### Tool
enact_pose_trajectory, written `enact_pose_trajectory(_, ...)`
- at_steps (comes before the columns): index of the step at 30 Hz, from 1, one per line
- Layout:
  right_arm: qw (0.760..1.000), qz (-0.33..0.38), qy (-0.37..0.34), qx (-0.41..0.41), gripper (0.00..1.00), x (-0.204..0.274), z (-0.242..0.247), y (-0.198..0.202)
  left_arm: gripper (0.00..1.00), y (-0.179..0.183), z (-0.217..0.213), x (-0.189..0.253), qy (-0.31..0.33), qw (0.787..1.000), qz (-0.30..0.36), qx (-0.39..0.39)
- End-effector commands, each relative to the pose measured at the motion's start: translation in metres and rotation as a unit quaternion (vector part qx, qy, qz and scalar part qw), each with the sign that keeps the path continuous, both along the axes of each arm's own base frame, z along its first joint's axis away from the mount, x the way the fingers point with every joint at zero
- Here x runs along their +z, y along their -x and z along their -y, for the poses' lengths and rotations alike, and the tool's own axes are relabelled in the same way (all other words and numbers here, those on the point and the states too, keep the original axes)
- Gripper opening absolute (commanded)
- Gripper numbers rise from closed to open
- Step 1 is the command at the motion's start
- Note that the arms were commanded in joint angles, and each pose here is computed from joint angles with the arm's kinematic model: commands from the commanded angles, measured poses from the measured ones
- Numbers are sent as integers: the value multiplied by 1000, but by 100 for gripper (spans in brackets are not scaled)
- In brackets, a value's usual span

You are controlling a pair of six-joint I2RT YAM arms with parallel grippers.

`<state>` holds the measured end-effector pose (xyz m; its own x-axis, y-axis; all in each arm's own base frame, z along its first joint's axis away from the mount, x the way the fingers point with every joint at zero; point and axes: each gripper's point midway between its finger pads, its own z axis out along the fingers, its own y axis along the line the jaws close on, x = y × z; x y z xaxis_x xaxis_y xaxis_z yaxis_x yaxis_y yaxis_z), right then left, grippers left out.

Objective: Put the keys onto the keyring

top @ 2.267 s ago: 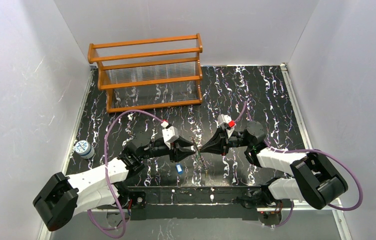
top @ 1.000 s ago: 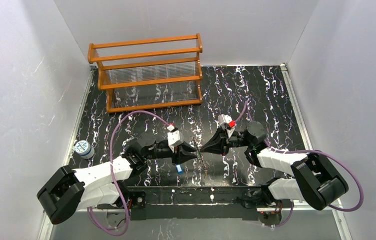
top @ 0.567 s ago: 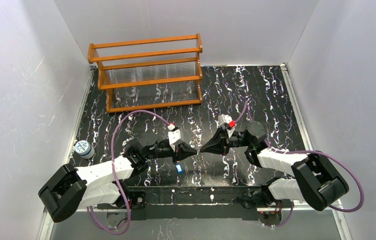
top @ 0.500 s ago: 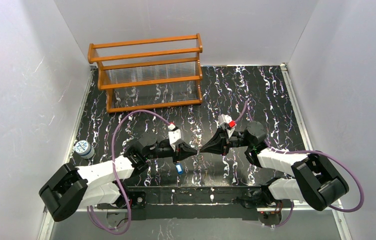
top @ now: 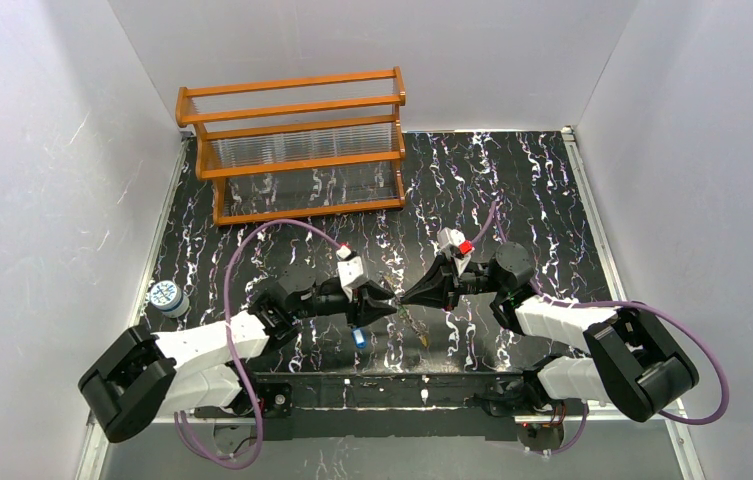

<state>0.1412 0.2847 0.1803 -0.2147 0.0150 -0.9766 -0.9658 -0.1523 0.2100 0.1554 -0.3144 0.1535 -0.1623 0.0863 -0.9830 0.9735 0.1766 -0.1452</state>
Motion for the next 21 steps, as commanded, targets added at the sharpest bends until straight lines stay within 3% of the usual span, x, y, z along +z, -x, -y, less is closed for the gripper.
enact_pose_trajectory(1, 999, 45, -30, 3, 1, 21, 0, 0, 38, -4, -6, 24, 27, 999, 37, 23)
enact_pose_trajectory(6, 999, 45, -30, 2, 1, 22, 0, -1, 40, -4, -8, 34, 40, 998, 45, 31)
enact_pose_trajectory(16, 999, 43, -30, 3, 1, 21, 0, 0, 27, -4, 1, 31, 39, 999, 28, 14)
enact_pose_trajectory(21, 999, 42, -28, 2, 1, 20, -1, 0, 25, -3, 4, 35, 45, 999, 29, 10)
